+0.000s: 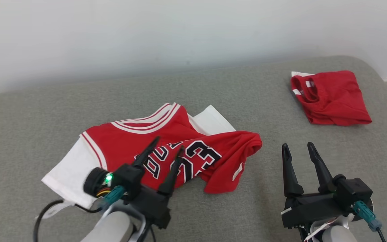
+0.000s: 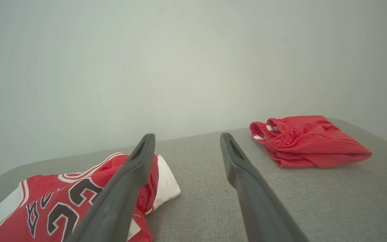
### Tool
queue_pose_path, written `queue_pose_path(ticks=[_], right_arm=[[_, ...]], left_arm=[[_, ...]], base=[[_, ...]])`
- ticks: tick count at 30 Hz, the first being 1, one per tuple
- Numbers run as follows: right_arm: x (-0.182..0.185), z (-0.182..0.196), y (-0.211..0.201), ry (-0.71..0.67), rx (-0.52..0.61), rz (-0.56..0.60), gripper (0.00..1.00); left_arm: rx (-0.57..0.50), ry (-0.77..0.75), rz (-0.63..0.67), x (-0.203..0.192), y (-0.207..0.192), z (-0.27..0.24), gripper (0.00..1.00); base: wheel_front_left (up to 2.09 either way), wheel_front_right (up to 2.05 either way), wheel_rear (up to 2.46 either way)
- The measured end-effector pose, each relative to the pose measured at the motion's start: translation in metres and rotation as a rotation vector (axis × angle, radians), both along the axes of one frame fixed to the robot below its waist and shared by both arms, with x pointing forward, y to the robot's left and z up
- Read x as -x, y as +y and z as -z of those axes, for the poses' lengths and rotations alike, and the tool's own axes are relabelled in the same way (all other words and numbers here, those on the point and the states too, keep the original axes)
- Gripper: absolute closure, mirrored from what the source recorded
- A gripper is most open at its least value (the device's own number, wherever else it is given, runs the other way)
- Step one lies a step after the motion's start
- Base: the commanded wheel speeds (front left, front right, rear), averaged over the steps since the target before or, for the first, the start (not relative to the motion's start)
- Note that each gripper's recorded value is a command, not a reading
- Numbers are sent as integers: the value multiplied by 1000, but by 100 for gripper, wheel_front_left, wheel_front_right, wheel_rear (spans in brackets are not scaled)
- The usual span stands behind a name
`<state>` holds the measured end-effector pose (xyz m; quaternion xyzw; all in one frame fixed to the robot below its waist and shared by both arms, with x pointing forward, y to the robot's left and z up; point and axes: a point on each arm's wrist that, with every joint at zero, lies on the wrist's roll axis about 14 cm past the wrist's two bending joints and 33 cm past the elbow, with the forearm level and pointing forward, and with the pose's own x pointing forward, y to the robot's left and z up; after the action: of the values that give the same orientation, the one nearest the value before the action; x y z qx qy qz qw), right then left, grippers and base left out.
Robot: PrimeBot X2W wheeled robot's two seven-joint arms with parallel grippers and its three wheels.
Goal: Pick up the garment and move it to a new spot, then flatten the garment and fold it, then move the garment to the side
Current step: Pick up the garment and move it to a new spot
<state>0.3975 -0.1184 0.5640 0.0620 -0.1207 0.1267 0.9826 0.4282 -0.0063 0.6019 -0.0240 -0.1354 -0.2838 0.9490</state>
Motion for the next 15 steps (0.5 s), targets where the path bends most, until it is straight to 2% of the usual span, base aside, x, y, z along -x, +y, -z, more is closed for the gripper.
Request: queue_pose_path(ticks=[7,15], right_arm=[[4,-1,14,-4,-5,-41,0],[3,-3,23,-9,-10,-64,0]], left_arm=[[39,-32,-210,3,70,-10,0],[26,-19,-404,13,140,3,0]], base=[[0,0,0],[0,0,0]])
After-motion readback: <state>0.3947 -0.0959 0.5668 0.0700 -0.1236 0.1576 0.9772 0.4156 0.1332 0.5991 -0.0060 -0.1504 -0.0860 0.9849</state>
